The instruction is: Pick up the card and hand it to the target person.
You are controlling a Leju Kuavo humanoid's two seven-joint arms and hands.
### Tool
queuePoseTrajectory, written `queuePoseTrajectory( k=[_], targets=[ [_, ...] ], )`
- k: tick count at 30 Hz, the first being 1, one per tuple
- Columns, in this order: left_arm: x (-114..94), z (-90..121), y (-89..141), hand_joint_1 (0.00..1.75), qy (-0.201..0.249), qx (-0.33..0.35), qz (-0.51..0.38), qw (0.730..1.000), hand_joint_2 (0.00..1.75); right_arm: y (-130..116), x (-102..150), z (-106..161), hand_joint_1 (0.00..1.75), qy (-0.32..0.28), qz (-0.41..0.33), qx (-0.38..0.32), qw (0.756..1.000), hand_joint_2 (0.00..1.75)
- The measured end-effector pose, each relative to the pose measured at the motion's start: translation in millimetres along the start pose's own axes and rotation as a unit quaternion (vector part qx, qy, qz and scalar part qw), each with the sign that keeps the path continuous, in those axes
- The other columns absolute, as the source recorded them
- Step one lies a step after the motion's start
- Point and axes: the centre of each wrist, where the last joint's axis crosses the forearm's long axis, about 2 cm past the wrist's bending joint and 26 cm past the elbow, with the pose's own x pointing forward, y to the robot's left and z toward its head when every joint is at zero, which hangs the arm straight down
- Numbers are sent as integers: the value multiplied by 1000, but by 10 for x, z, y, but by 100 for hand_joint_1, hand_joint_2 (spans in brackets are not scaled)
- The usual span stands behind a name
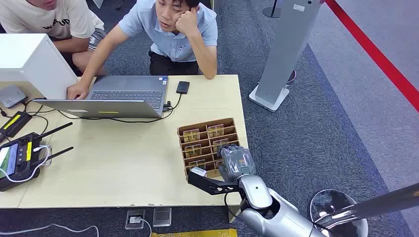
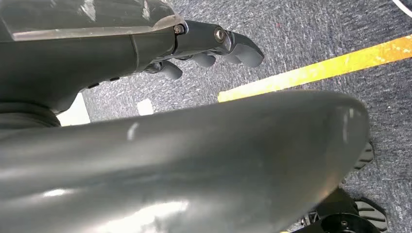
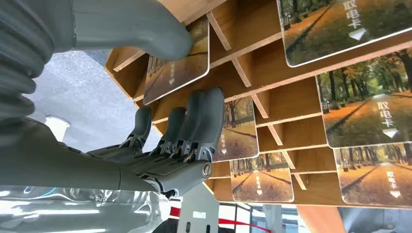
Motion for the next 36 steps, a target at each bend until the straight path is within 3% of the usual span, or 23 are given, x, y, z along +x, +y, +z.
queuePoseTrajectory(
  k=[21,36],
  targets=[
    [0,0,1,0,-1,0,0,1000,0,-11,-23,-25,154,11,-9,-3,1000,175],
    [0,0,5,0,-13,6,-2,1000,0,-29,-30,-22,155,12,-14,-3,1000,175]
  ],
)
